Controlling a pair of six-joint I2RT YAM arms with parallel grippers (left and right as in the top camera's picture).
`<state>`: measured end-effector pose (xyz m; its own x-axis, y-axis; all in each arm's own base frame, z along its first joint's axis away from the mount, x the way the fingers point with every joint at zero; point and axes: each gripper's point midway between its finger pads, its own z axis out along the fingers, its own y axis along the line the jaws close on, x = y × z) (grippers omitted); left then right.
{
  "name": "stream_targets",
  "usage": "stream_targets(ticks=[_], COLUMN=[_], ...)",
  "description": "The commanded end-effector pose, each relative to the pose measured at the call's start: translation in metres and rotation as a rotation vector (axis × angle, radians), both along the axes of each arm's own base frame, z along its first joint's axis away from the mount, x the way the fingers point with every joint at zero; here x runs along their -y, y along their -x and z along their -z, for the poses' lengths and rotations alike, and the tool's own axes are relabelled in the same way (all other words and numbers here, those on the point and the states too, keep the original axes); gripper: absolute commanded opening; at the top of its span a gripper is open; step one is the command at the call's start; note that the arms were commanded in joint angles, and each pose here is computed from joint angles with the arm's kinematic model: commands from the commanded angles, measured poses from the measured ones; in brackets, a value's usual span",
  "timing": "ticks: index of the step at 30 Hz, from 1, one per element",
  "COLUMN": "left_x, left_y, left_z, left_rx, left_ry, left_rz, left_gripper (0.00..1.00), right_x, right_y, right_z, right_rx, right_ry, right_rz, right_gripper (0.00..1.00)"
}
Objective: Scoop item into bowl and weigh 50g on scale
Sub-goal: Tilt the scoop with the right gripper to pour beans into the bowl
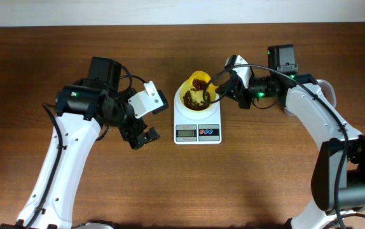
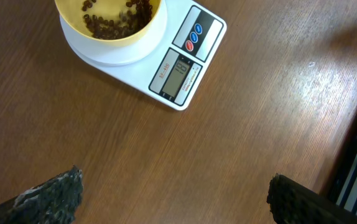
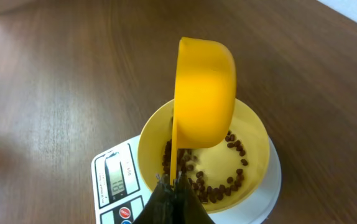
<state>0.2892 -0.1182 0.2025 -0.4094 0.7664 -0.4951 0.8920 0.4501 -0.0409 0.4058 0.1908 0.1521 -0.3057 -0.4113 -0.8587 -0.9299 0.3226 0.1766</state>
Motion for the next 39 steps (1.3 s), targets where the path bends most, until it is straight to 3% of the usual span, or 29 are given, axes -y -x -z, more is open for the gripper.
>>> stream_targets(ticks=[1, 2, 4, 6, 8, 10, 12, 14, 15, 16, 17, 18, 19, 21, 23, 25, 27, 29, 31, 33, 34, 36, 37, 39], left_x=[0.0, 0.0, 0.0, 0.0, 0.0, 0.0, 0.0, 0.0, 0.0, 0.0, 0.0, 0.0, 0.0, 0.0, 0.0, 0.0, 0.0, 0.0, 0.0, 0.0, 0.0, 0.0, 0.0, 0.0], left_y=[0.001, 0.001, 0.001, 0.001, 0.001, 0.001, 0.001, 0.001, 0.001, 0.001, 0.001, 0.001, 0.001, 0.001, 0.001, 0.001, 0.001, 0.001, 0.001, 0.001, 0.001, 0.001, 0.001, 0.001], left_z=[0.002, 0.002, 0.002, 0.002, 0.002, 0.002, 0.002, 0.002, 0.002, 0.002, 0.002, 0.002, 0.002, 0.002, 0.002, 0.002, 0.002, 0.002, 0.002, 0.002, 0.002, 0.002, 0.002, 0.002], left_rx=[-0.003, -0.003, -0.003, -0.003, -0.003, -0.003, -0.003, -0.003, -0.003, -0.003, -0.003, -0.003, -0.003, -0.003, -0.003, -0.003, -0.003, -0.003, -0.003, -0.003, -0.003, -0.003, -0.003, -0.003], left_ry=[0.006, 0.006, 0.006, 0.006, 0.006, 0.006, 0.006, 0.006, 0.006, 0.006, 0.006, 0.006, 0.006, 0.006, 0.006, 0.006, 0.006, 0.006, 0.006, 0.006, 0.006, 0.006, 0.006, 0.006], left_rz=[0.012, 0.012, 0.012, 0.012, 0.012, 0.012, 0.012, 0.012, 0.012, 0.012, 0.012, 0.012, 0.012, 0.012, 0.012, 0.012, 0.012, 0.012, 0.012, 0.012, 0.012, 0.012, 0.012, 0.012], left_gripper=[0.99, 0.99, 0.99, 0.99, 0.99, 0.99, 0.99, 0.99, 0.99, 0.99, 0.99, 0.99, 0.99, 0.99, 0.99, 0.99, 0.99, 0.99, 0.99, 0.99, 0.98, 0.99, 0.99, 0.99], right_x=[-0.004, -0.009, 0.002, -0.006, 0.005, -0.005, 0.006, -0.004, 0.004, 0.003, -0.011, -0.011, -0.001, -0.008, 0.008, -0.001, 0.01, 0.0, 0.005, -0.007, 0.001, -0.005, 0.003, 0.0], right_y=[0.002, 0.009, -0.008, 0.003, -0.011, 0.002, -0.011, 0.001, -0.01, -0.012, 0.004, 0.002, -0.013, -0.001, -0.018, -0.003, -0.015, -0.001, -0.009, 0.002, -0.011, -0.003, -0.012, -0.008], right_z=[0.003, -0.008, 0.012, -0.003, 0.015, -0.001, 0.018, 0.002, 0.016, 0.014, -0.013, -0.014, 0.005, -0.012, 0.014, -0.002, 0.018, 0.001, 0.008, -0.022, -0.01, -0.025, -0.015, -0.025], right_rx=[0.006, -0.004, 0.066, 0.025, 0.077, 0.019, 0.074, 0.042, 0.103, 0.102, 0.066, 0.105, 0.157, 0.08, 0.134, 0.074, 0.125, 0.063, 0.138, 0.153, 0.213, 0.166, 0.205, 0.173], right_ry=[-0.015, -0.072, 0.057, -0.032, 0.081, -0.024, 0.094, -0.008, 0.085, 0.071, -0.084, -0.073, 0.047, -0.057, 0.115, 0.017, 0.136, 0.03, 0.095, -0.028, 0.06, -0.011, 0.07, 0.032], right_rz=[-0.026, -0.058, -0.008, -0.04, 0.002, -0.031, 0.008, -0.038, -0.019, -0.015, -0.083, -0.093, -0.046, -0.062, 0.006, -0.03, 0.003, -0.025, -0.03, -0.087, -0.057, -0.059, -0.029, -0.016], right_gripper=[0.04, 0.04, 0.04, 0.04, 0.04, 0.04, 0.04, 0.04, 0.04, 0.04, 0.04, 0.04, 0.04, 0.04, 0.04, 0.04, 0.04, 0.04, 0.04, 0.04, 0.04, 0.04, 0.04, 0.04])
